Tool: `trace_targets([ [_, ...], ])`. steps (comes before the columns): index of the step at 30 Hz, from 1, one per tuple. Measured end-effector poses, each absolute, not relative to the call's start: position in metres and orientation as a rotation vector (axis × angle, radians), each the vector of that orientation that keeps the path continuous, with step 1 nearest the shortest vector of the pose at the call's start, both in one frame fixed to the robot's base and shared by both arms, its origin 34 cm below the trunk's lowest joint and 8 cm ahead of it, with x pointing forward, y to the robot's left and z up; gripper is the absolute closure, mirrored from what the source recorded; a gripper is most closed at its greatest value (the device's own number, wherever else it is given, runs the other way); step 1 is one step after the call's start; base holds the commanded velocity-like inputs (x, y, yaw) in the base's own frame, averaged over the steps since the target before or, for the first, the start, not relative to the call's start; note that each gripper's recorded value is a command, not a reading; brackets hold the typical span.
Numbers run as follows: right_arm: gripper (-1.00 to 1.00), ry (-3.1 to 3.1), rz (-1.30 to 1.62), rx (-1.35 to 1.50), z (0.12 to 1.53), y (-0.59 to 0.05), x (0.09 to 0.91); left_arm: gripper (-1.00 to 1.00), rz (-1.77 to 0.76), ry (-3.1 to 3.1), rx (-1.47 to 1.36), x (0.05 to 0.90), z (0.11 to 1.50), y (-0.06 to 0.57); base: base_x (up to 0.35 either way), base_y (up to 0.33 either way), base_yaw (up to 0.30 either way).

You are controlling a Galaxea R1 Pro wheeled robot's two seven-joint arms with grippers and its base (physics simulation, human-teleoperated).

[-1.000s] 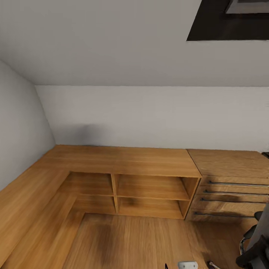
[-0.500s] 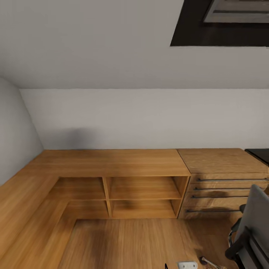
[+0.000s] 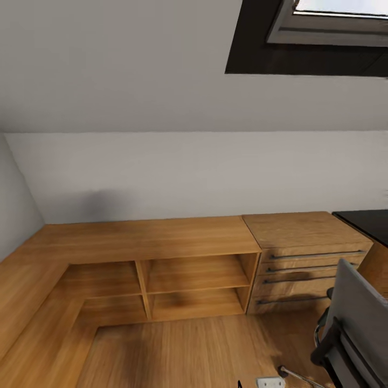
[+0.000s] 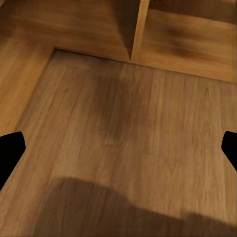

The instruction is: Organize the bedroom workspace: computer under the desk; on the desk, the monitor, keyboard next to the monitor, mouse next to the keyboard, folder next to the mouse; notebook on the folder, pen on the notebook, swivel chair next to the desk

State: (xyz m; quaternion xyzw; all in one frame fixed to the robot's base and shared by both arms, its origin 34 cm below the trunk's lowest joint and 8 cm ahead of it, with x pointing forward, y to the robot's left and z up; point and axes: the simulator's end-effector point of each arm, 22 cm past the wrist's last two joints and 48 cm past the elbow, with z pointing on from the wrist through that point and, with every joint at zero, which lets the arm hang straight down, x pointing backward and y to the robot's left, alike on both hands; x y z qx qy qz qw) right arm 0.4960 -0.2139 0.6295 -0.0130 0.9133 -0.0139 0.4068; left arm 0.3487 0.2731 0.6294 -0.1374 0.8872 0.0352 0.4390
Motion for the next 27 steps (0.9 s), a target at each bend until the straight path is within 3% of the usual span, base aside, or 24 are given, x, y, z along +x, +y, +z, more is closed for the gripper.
trace_targets([
  [12,-1.0,2.287,-0.035,-0.032,0.635,-0.214,0.501,-1.0,0.215,2.184,-0.452,0.344,0.632,0.298,0.0,0.0,-0.161],
  [27,-1.0,2.268,-0.035,-0.033,0.642,-0.214,0.506,-1.0,0.15,2.299,-0.451,0.348,0.618,0.262,0.0,0.0,-0.159],
])
